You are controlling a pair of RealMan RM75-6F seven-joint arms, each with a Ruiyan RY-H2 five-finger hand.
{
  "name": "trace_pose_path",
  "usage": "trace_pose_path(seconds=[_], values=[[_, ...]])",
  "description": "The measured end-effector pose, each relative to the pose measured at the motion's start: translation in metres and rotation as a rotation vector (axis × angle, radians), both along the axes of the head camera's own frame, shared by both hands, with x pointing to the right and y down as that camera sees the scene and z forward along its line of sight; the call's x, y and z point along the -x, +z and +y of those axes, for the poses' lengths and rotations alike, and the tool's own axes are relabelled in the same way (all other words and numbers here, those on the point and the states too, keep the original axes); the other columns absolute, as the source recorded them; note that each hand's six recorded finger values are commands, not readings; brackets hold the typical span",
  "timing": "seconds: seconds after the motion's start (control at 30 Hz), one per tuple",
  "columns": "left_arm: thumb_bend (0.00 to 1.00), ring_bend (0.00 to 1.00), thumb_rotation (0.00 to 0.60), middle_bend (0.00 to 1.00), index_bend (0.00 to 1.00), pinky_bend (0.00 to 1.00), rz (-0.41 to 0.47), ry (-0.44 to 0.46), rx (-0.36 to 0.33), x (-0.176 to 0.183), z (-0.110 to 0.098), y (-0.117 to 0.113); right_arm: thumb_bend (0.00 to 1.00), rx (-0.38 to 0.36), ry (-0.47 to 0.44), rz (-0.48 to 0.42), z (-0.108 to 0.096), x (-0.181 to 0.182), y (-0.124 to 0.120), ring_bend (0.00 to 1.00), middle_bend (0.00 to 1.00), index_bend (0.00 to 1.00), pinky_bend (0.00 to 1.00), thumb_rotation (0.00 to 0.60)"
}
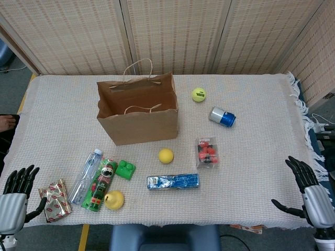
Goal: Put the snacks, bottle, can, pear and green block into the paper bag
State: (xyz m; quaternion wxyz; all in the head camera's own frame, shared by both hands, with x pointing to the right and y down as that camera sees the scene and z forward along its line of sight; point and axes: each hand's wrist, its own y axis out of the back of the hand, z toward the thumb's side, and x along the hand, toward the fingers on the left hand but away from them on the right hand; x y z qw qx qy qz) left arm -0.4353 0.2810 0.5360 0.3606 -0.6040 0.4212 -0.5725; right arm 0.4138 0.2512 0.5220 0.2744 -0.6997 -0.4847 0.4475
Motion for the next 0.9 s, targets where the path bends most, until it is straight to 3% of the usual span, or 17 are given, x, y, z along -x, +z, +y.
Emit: trace_pose_path(seconds=[0.2,0.37,0.53,0.7,0.9], values=[[0.33,0.00,0.600,0.00,0.00,0.00,0.002,-0.009,0.002,0.004,-0.003,0.000,0.00,0.009,0.008,0.008,0.001,-0.001,0.002,0.00,0.00,0.00,0.00,0.600],[0.33,0.00,0.600,0.00,0.00,0.00,-0.009,-0.011,0.056,0.006,0.005,0.003,0.00,0.009,0.006,0.003,0.001,0.000,0.001,0.00,0.00,0.00,0.00,0.600],[0.33,0.00,0.600,0.00,0.00,0.00,-0.030,-0.036,0.184,0.009,0.020,0.013,0.00,0.012,-0.005,-0.003,0.001,0.003,0.002,0.00,0.00,0.00,0.00,0.600],[0.33,0.00,0.600,0.00,0.00,0.00,-0.065,-0.007,0.365,0.005,0.045,0.028,0.00,0.013,-0.004,-0.012,0.000,0.004,0.001,0.00,0.00,0.00,0.00,0.600],[0.33,0.00,0.600,0.00,0.00,0.00,-0.099,0.088,0.401,-0.007,0.059,0.045,0.00,0.016,-0.016,-0.020,-0.001,0.007,0.002,0.00,0.00,0.00,0.00,0.600]])
